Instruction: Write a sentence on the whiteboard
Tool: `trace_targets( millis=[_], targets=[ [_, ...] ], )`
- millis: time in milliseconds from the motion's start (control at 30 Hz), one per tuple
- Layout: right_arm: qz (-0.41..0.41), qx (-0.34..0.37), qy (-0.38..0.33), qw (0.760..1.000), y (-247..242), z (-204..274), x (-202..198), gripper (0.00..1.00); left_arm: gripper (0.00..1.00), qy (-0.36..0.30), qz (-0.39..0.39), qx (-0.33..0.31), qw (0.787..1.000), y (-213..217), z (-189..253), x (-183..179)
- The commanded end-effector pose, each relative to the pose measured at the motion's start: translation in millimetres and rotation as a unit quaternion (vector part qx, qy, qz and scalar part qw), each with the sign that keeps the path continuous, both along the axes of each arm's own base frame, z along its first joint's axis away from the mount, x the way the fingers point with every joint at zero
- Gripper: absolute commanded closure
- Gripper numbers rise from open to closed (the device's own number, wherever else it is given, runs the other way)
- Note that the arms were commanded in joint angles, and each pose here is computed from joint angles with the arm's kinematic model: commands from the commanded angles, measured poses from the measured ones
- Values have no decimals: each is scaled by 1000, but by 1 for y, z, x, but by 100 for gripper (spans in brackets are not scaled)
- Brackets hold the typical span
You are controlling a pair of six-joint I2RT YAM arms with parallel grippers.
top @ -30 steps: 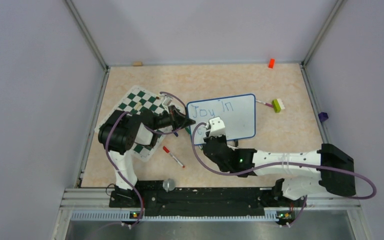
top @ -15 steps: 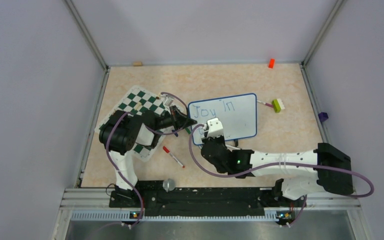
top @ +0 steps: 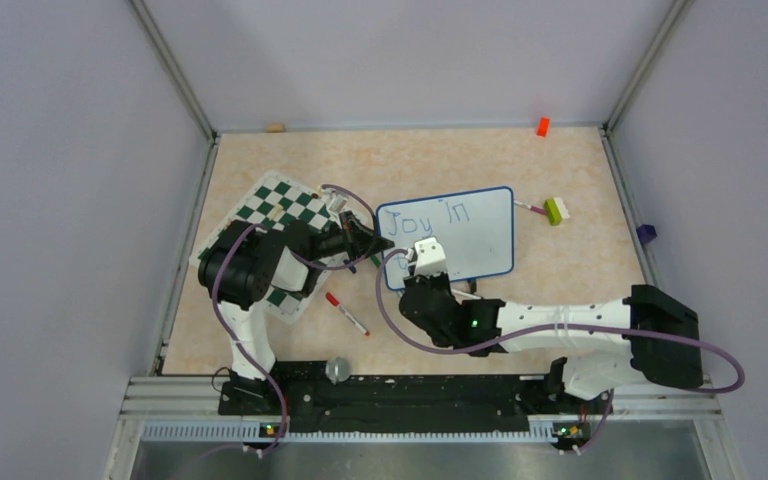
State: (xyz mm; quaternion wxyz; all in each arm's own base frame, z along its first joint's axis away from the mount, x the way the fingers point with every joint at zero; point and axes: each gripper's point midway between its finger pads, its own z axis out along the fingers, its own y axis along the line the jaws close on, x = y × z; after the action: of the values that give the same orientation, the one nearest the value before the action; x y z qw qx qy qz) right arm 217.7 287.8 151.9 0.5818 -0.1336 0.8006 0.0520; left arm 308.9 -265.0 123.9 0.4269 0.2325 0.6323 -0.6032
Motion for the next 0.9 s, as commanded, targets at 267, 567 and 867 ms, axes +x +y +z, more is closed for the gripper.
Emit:
trace_targets(
  millis=[267, 567, 867],
  targets=[
    [-12, 15, -43, 999, -1, 31, 5, 100, 100, -70, -8, 6, 997, -2, 1, -4],
    [40, 31, -48, 998, 11, 34, -1, 100, 100, -74, -8, 7, 997, -2, 2, -3],
    [52, 16, -29, 998, 13, 51, 18, 100, 100, -77, -10, 8, 997, -2, 1, -4]
  ],
)
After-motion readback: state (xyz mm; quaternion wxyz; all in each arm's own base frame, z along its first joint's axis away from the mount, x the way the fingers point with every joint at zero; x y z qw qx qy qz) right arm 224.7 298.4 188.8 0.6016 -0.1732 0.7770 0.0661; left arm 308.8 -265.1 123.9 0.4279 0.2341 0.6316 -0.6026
